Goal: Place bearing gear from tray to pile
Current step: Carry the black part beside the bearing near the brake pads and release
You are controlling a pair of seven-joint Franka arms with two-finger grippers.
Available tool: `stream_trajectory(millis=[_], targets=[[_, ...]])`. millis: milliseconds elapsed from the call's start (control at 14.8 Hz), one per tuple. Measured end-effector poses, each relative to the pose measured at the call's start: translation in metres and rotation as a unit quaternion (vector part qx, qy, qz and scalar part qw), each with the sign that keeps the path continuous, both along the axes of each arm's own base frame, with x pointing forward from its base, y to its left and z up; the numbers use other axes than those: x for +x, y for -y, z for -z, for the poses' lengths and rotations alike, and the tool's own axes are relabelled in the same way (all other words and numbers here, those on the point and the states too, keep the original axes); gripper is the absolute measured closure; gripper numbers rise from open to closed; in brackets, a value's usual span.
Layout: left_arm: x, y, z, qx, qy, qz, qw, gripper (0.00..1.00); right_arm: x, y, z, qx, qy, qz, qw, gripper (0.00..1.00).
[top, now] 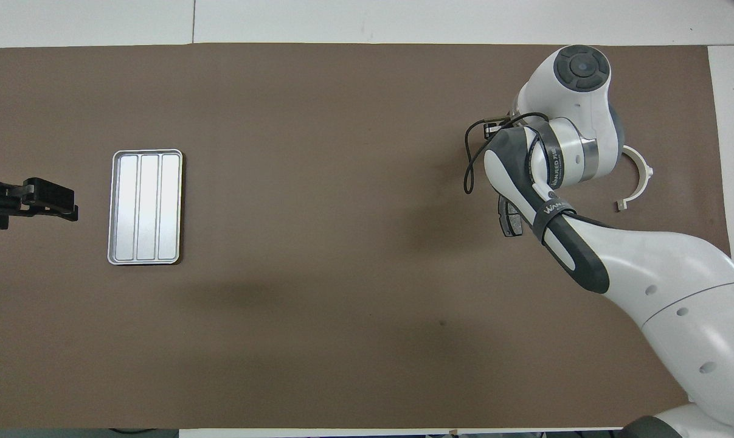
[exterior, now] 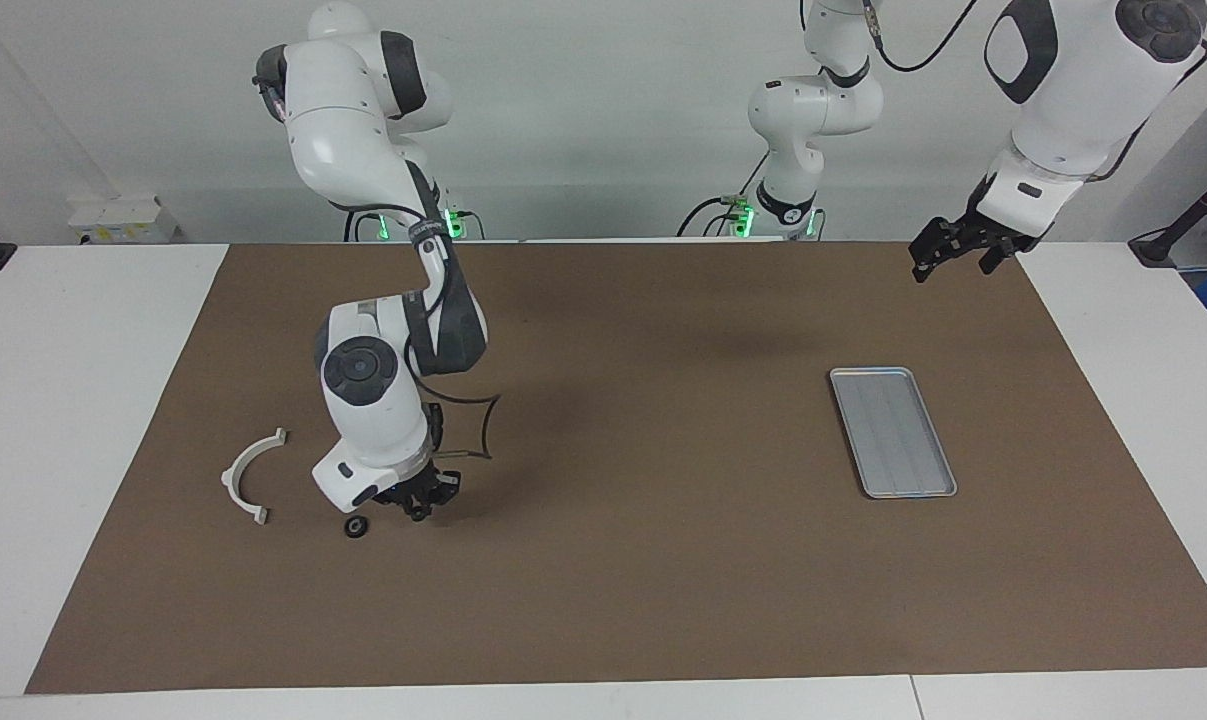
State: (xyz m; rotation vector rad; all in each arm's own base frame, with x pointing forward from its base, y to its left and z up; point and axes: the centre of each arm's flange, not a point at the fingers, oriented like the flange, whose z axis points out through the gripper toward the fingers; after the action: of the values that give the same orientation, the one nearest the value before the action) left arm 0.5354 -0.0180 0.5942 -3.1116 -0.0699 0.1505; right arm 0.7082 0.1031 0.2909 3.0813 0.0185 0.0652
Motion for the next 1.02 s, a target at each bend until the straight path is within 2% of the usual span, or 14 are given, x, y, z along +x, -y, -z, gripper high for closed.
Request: stream_trajectory(millis=[339, 407, 881, 1017], targets=[[0.0, 0.0, 0.0, 0.0, 0.0, 0.0, 1.0, 0.0, -0.001, 0.0, 0.0, 0.001, 0.0, -0.001, 1.0, 0.76], [0.0, 0.001, 0.0, 0.0, 0.0, 0.001, 1.0, 0.0, -0.002, 0.0, 0.0, 0.001, 0.0, -0.001, 1.0, 0.71], [0.0, 0.003, 0.0, 0.0, 0.0, 0.003, 1.0, 0.0, -0.004, -0.002, -0.025, 0.002, 0.01, -0.002, 1.0, 0.01], [0.0, 0.003, 0.0, 0.0, 0.0, 0.003, 1.0, 0.0, -0.004, -0.001, -0.035, 0.002, 0.014, -0.002, 1.0, 0.0]])
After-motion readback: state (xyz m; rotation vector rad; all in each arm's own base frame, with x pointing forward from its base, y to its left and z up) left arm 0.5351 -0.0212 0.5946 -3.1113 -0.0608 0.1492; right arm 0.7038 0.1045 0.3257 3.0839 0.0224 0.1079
